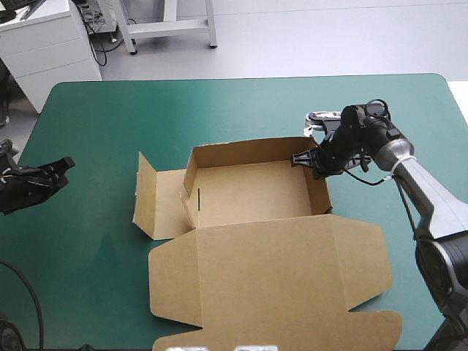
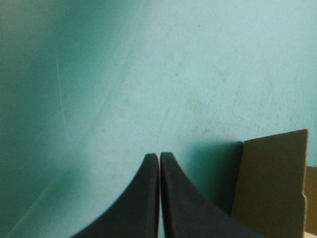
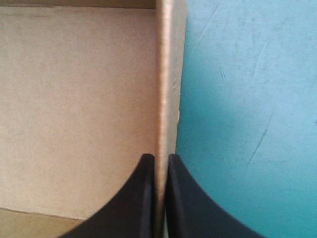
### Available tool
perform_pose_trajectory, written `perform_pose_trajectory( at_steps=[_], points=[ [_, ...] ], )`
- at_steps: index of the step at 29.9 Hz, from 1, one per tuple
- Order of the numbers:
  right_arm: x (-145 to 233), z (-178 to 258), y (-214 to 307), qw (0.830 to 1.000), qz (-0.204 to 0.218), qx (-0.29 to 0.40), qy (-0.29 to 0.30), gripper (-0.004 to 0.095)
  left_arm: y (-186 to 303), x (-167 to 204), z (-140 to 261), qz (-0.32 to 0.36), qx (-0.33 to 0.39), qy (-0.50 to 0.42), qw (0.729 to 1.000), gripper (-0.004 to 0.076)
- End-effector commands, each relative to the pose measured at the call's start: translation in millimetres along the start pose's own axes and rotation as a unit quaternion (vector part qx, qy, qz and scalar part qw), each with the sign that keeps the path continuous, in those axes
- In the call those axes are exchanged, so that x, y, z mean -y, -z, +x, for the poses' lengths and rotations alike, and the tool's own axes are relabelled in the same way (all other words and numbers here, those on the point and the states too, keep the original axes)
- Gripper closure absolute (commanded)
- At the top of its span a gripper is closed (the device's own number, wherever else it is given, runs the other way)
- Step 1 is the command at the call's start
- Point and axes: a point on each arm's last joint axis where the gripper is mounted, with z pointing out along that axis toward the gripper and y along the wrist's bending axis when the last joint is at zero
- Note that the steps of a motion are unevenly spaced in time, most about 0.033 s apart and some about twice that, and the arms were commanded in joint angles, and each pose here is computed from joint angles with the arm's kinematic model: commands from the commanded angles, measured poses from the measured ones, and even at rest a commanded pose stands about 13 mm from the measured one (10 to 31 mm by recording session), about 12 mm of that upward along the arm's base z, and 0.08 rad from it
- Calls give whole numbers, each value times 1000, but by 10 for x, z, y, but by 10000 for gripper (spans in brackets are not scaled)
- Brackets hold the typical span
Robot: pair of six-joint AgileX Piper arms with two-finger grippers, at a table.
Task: Fold the box
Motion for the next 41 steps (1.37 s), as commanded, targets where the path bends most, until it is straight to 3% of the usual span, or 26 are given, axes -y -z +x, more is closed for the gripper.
perform_pose_trajectory(
  at_steps=[1, 4, 10, 12, 21, 34, 41],
  points=[
    [-18, -37, 127, 1000, -5, 19, 5, 834, 133, 96, -96, 20, 45, 13, 999, 733],
    [-18, -37, 127, 1000, -5, 19, 5, 657, 133, 106, -99, 26, 47, 19, 998, 733],
    [-38, -132, 309, 999, 2, 40, 12, 158, 133, 102, -101, 24, 48, 13, 998, 734],
    [-55, -176, 395, 999, 0, 52, 12, 89, 133, 103, -98, 25, 47, 13, 999, 736],
    [-101, -192, 722, 998, -1, 54, 23, 71, 132, 104, -87, 25, 40, 13, 999, 736],
    [-138, 191, 1659, 985, 7, 167, 41, 71, 132, 102, -81, 24, 37, 11, 999, 736],
    [-136, 224, 1704, 984, 7, 172, 36, 71, 132, 101, -80, 23, 37, 11, 999, 736]
  ],
)
